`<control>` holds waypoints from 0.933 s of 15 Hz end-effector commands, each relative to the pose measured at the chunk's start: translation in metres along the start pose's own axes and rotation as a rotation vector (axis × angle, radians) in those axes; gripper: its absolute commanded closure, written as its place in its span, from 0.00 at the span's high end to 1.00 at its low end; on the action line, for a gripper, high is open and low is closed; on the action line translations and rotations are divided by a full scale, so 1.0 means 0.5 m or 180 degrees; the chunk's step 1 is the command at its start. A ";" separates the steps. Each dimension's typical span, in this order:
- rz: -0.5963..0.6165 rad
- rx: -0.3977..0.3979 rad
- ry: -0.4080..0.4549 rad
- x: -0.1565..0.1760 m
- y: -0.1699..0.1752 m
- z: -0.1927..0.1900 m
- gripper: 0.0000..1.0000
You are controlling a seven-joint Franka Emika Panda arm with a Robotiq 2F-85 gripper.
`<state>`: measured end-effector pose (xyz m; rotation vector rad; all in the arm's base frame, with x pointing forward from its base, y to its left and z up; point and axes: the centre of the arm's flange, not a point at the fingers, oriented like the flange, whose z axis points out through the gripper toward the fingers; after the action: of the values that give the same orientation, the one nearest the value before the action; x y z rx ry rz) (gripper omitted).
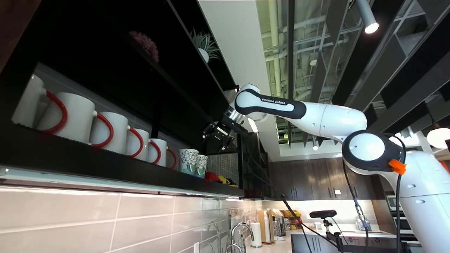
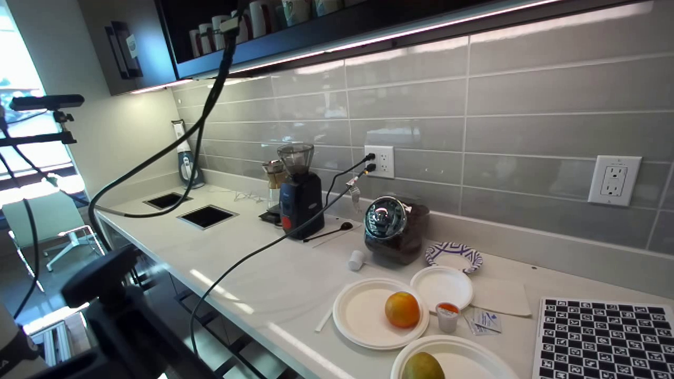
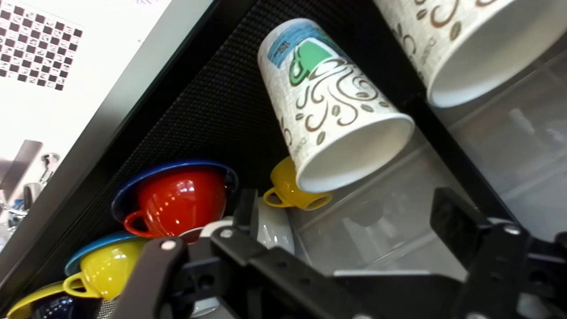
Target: Unstack the coffee cups then place the cup on the right in the cup on the left.
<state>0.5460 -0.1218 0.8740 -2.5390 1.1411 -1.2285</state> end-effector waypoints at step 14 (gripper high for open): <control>0.0105 -0.0309 -0.0139 0.006 0.024 0.105 0.51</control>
<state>0.5772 -0.1448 0.8314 -2.5887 1.2262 -1.1347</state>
